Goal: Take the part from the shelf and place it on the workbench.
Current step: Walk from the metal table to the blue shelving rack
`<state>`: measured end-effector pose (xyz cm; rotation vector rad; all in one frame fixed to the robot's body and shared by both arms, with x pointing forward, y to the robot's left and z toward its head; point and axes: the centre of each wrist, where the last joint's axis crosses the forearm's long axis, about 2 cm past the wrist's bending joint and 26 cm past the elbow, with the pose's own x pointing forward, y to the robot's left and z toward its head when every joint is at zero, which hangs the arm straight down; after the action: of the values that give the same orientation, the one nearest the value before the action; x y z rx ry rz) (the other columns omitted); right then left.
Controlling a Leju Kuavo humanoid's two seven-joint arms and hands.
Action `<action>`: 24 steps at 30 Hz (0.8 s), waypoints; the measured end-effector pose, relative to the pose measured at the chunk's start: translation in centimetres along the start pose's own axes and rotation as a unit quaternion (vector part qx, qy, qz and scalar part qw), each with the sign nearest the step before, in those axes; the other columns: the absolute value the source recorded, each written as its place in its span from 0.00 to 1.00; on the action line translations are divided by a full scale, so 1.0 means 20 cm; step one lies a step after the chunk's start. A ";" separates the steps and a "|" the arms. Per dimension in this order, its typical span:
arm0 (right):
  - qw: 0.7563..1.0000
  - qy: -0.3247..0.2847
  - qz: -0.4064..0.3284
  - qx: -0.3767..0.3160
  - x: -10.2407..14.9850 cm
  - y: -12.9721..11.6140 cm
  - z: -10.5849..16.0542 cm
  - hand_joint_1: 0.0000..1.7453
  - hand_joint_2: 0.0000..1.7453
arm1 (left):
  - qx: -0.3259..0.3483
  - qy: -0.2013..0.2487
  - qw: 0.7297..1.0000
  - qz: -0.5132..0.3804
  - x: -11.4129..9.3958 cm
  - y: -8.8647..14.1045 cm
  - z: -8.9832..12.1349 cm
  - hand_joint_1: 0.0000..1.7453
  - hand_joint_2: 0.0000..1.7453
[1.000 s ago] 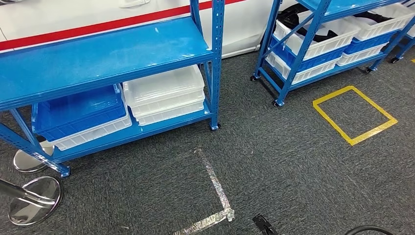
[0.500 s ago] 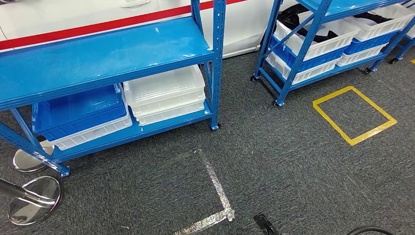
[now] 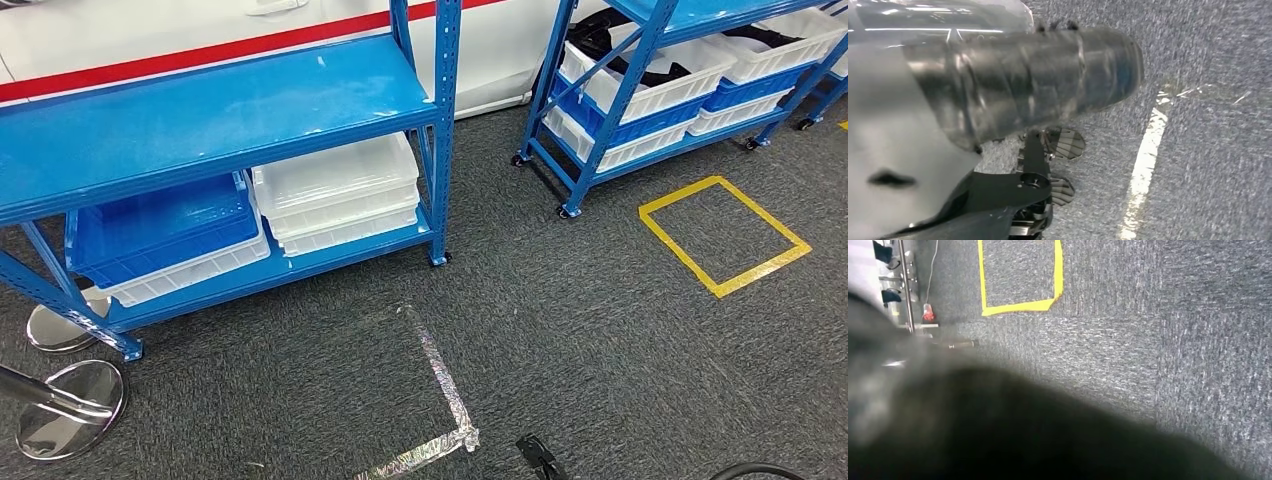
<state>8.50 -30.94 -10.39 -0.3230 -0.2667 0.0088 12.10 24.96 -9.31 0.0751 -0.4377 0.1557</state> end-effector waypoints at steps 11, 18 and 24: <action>0.999 0.010 0.006 0.036 -0.12 0.03 0.02 0.00 1.00 | -0.027 0.017 0.998 -0.060 -0.18 0.05 0.03 0.00 1.00; 0.997 0.015 0.017 0.073 -0.20 0.05 0.04 0.00 0.00 | -0.044 0.038 0.994 -0.090 -0.29 0.10 0.06 0.00 0.00; 0.994 0.018 0.019 0.105 -0.27 0.07 0.06 0.00 0.25 | -0.054 0.062 0.991 -0.107 -0.39 0.15 0.09 0.00 0.00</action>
<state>2.96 -29.55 -11.19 -0.1183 -0.2221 0.0684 3.81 26.63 -10.97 0.0059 -0.3104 -0.0747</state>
